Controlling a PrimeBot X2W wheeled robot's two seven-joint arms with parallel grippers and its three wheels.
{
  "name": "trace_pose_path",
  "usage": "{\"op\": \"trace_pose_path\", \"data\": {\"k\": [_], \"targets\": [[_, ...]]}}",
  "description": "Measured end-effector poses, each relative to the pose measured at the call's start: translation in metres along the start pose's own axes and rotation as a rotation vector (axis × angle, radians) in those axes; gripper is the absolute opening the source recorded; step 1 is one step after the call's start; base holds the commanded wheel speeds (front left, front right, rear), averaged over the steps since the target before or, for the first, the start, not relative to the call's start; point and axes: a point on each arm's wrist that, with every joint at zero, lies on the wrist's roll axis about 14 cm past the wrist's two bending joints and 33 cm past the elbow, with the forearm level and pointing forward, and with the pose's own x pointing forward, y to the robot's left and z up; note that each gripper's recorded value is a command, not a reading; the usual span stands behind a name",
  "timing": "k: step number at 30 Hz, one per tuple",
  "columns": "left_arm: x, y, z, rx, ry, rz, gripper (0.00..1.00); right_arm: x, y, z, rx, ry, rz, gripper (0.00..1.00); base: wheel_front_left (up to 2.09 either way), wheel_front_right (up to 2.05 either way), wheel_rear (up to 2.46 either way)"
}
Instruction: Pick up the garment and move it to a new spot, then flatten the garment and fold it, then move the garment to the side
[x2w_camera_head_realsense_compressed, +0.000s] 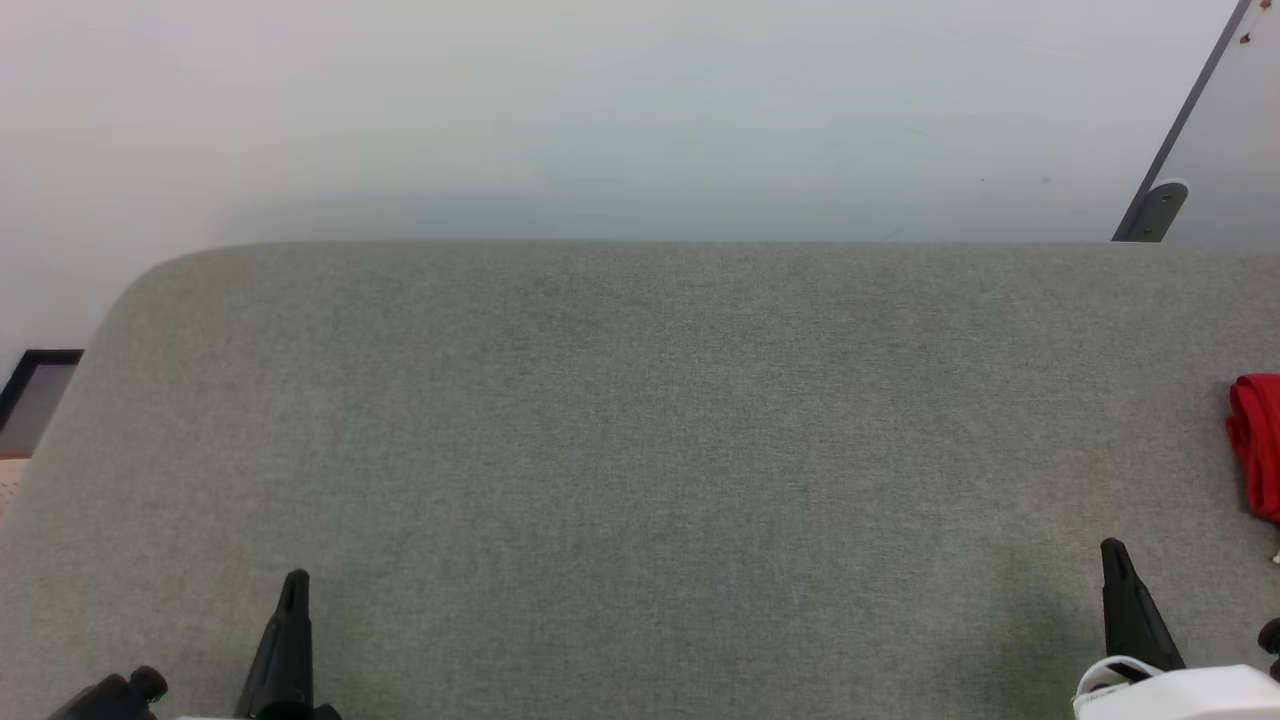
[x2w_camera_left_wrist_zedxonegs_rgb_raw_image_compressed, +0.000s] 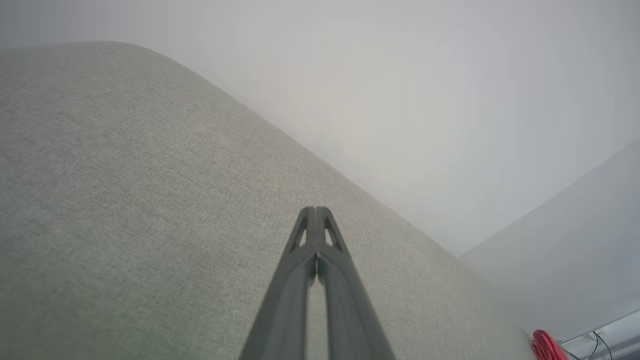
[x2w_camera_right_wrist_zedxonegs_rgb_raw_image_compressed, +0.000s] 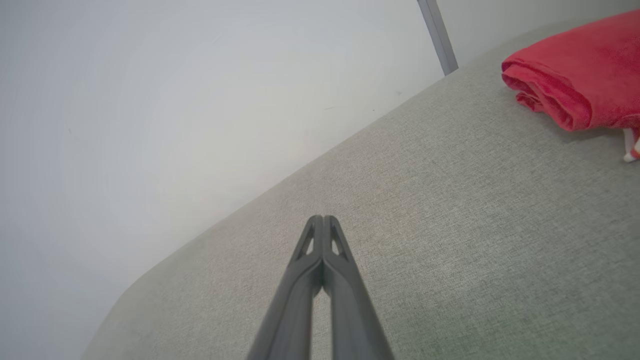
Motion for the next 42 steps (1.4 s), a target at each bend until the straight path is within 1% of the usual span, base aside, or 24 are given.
{"op": "trace_pose_path", "data": {"k": [19, 42], "targets": [[0.011, -0.005, -0.006, -0.25, 0.019, 0.017, 0.0, 0.006, 0.0, 0.001, 0.262, 0.013, -0.012, 0.0, 0.0, 0.0, 0.0], [0.022, -0.014, -0.012, -0.497, 0.041, 0.015, 0.0, 0.013, 0.004, 0.005, 0.518, 0.018, -0.002, 0.0, 0.0, 0.0, 0.0]]}}
